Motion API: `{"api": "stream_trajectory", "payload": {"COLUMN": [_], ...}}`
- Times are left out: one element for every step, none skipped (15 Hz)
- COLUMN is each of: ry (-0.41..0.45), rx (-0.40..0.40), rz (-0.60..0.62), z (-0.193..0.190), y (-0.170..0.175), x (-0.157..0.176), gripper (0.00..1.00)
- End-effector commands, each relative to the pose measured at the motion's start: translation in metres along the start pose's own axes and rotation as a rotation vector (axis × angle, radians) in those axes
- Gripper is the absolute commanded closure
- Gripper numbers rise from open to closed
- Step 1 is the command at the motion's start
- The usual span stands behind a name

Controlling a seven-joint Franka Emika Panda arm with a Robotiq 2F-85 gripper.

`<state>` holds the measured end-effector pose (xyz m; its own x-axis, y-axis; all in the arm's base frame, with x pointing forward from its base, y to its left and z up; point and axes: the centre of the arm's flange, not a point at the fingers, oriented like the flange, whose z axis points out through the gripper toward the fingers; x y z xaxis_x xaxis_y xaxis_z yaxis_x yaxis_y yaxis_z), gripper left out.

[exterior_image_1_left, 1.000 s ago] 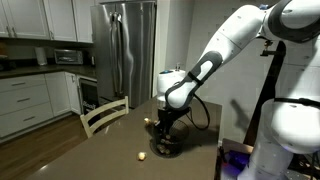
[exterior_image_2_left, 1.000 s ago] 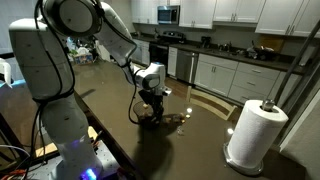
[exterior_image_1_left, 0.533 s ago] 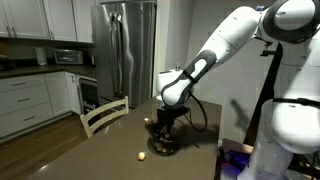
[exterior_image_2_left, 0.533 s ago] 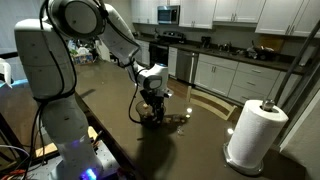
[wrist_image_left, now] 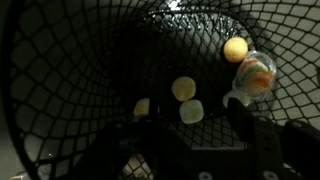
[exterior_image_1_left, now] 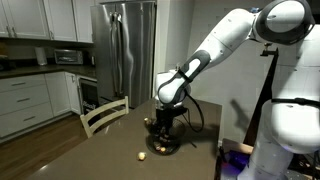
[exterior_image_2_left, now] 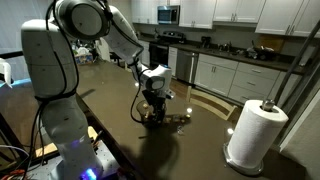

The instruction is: Take some candy out of the bowl and put it on the table

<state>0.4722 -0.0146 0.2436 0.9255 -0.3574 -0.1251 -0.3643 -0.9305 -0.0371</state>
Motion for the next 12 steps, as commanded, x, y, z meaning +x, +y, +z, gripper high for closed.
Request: {"api": "stream_trajectory", "payload": {"ry": [-0.035, -0.039, -0.043, -0.046, -0.049, -0.051, -0.051, -0.051, -0.049, -0.051, -0.050, -0.047], "rx": [0.016, 0.015, 0.014, 0.013, 0.013, 0.012, 0.012, 0.012, 0.012, 0.012, 0.011, 0.010], "rz": [-0.007, -0.005, -0.002, 0.000, 0.003, 0.004, 0.005, 0.007, 0.008, 0.009, 0.011, 0.013], "z": [0.0077, 0.0093, 0.0109, 0.0121, 0.0129, 0.0137, 0.0139, 0.0134, 0.0127, 0.0117, 0.0103, 0.0090], "y": [0.0044, 0.0045, 0.0047, 0.0048, 0.0049, 0.0050, 0.0049, 0.0044, 0.0042, 0.0036, 0.0029, 0.0024], "x": [0.0079, 0.0079, 0.0080, 0.0080, 0.0080, 0.0079, 0.0074, 0.0067, 0.0063, 0.0057, 0.0040, 0.0027], "gripper": [0.59, 0.65, 0.71, 0.78, 0.84, 0.91, 0.95, 0.96, 0.96, 0.97, 0.95, 0.97]}}
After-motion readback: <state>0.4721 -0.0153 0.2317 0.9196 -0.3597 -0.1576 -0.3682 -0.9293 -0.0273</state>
